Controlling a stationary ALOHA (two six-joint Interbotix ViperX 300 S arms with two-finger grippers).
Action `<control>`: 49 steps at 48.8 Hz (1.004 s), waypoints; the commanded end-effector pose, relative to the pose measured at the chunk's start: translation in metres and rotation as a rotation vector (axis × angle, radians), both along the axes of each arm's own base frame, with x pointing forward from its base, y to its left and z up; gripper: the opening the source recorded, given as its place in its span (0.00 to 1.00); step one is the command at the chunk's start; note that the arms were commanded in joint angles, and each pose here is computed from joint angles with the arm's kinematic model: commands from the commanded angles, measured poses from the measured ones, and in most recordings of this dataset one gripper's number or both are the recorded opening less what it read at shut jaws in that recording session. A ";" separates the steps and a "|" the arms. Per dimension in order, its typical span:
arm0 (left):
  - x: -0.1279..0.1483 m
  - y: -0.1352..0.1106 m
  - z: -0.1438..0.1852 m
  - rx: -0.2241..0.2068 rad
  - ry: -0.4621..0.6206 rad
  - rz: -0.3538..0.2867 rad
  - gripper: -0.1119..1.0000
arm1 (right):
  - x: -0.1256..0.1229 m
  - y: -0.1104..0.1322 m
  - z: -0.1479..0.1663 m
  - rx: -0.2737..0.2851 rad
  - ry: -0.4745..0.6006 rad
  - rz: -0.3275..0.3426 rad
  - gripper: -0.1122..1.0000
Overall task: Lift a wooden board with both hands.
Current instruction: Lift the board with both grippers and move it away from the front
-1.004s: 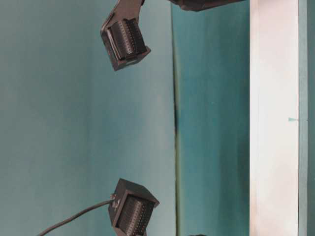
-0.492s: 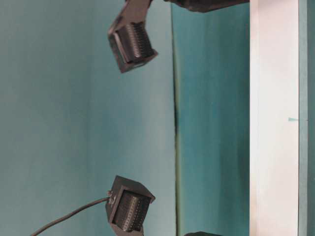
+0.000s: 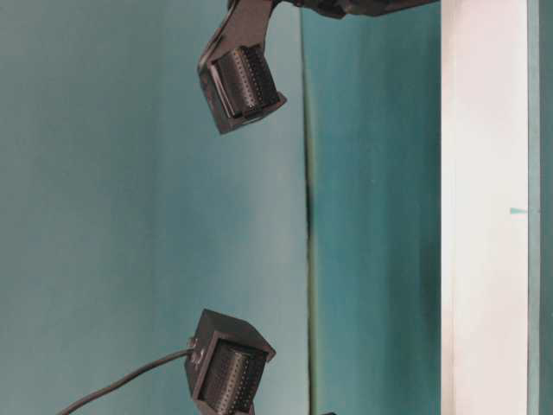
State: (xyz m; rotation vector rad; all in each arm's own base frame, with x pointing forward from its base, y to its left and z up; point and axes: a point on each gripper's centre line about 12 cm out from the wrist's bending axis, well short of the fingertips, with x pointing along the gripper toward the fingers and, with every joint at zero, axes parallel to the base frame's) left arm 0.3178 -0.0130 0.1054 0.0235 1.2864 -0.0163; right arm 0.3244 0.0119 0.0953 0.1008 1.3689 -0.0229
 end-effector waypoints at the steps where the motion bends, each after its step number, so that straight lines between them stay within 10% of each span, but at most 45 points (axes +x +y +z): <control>1: 0.003 -0.003 0.004 -0.001 -0.018 -0.008 0.26 | 0.001 -0.001 -0.002 -0.001 0.003 -0.002 0.30; 49: -0.011 0.007 0.065 0.006 0.009 0.021 0.26 | 0.014 -0.022 0.073 0.007 0.010 -0.043 0.30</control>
